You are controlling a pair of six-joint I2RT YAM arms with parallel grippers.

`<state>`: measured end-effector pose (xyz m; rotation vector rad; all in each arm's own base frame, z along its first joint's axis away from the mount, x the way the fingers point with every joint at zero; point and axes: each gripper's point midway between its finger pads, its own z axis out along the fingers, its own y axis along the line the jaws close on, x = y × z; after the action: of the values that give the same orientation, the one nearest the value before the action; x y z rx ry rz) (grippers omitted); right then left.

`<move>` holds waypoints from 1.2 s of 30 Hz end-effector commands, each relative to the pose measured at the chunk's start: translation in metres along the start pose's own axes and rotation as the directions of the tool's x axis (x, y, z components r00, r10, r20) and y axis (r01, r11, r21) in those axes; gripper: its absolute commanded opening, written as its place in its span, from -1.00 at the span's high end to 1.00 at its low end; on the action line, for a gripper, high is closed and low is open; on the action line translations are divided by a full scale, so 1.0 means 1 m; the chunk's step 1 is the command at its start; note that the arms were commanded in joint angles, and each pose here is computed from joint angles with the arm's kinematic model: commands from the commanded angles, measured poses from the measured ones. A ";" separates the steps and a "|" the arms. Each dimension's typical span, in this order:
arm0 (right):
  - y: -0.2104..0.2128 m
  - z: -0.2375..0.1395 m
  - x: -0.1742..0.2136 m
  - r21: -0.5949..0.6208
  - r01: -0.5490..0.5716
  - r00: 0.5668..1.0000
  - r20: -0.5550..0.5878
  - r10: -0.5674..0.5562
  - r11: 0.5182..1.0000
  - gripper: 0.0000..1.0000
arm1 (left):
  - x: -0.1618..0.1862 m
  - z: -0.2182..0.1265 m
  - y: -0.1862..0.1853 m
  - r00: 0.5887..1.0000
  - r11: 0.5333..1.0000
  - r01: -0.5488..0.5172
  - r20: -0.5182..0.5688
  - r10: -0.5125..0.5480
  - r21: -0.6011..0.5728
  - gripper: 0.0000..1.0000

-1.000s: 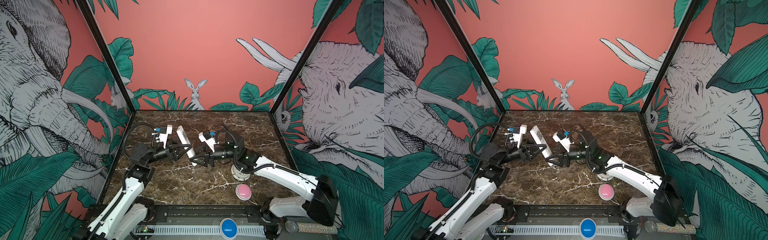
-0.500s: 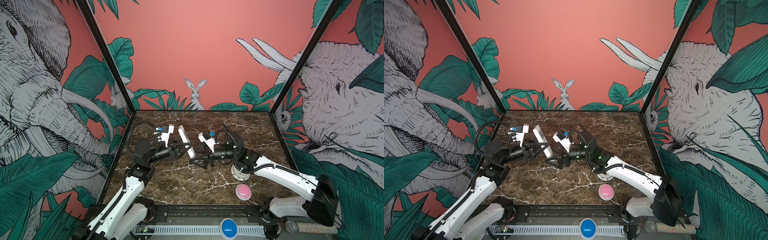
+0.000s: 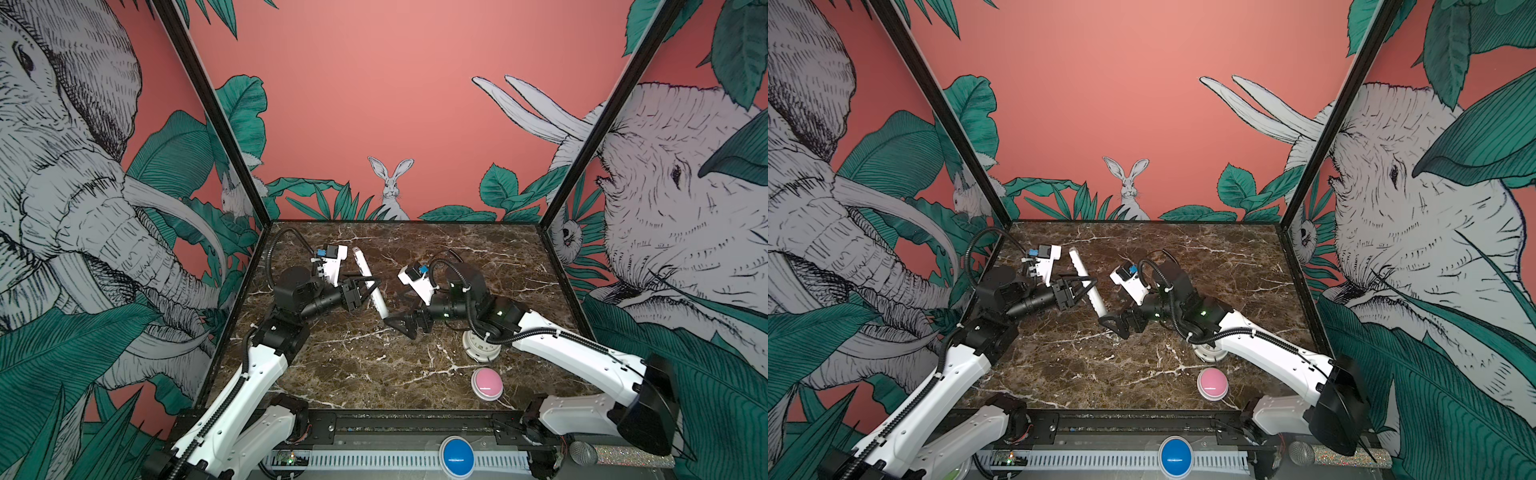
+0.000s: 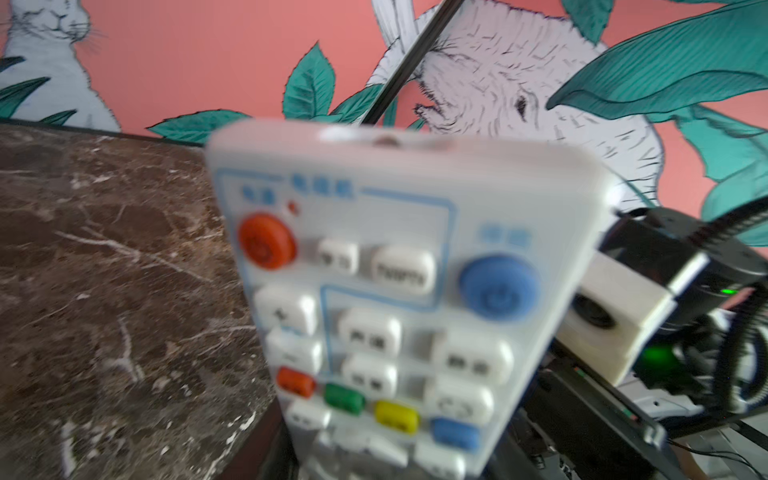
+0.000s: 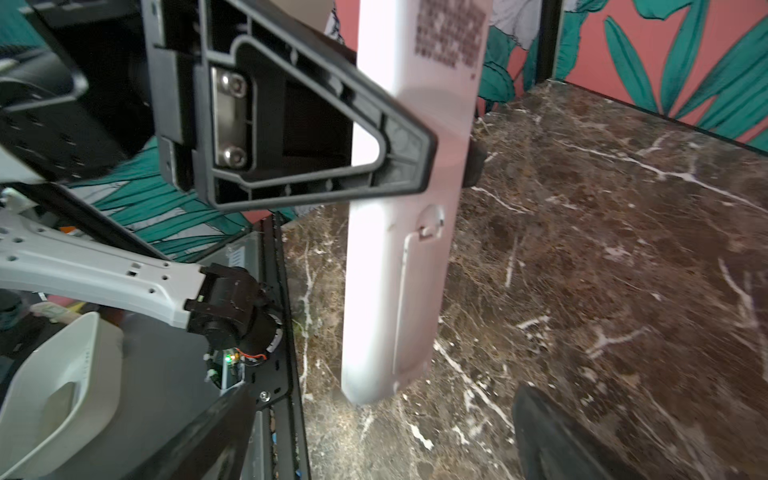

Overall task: Load the batteries into the remote control
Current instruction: 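Open the right gripper and draw it back from the remote, then lower the white remote with the left gripper toward the table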

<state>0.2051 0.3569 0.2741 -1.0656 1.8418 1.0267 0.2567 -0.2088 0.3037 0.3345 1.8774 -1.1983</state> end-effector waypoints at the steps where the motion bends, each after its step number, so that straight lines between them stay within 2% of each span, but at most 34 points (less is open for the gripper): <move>1: -0.023 -0.015 -0.002 0.174 0.050 0.998 -0.039 -0.043 0.984 -0.97 | 0.008 -0.002 0.026 0.997 0.986 -0.008 -0.081 -0.006 -0.167 1.00; 5: -0.049 -0.029 0.007 0.336 0.060 0.996 -0.077 -0.036 0.940 -0.98 | 0.015 -0.003 0.041 0.987 0.965 -0.002 -0.156 -0.040 -0.262 1.00; 11: -0.072 -0.037 0.021 0.458 0.073 0.990 -0.142 -0.008 0.886 -0.98 | 0.036 -0.008 0.067 0.951 0.911 0.013 -0.277 -0.139 -0.413 1.00; 15: -0.077 -0.038 0.027 0.481 0.068 0.989 -0.148 0.005 0.874 -0.98 | 0.050 -0.011 0.081 0.923 0.870 0.004 -0.333 -0.194 -0.494 1.00; 20: -0.083 -0.039 0.033 0.509 0.069 0.985 -0.169 0.021 0.858 -0.98 | 0.065 -0.016 0.096 0.889 0.801 -0.061 -0.397 -0.228 -0.596 1.00; 29: -0.087 -0.035 0.045 0.517 0.069 0.981 -0.189 0.035 0.853 -0.98 | 0.100 -0.021 0.126 0.837 0.697 -0.117 -0.448 -0.314 -0.708 1.00; 36: -0.090 -0.033 0.050 0.517 0.071 0.979 -0.201 0.041 0.853 -0.98 | 0.113 -0.017 0.136 0.816 0.657 -0.154 -0.469 -0.336 -0.738 1.00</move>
<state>0.2600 0.2849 0.2253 -0.8663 2.0977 0.3792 0.2685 -0.1571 0.1409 0.1451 2.7569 -0.3170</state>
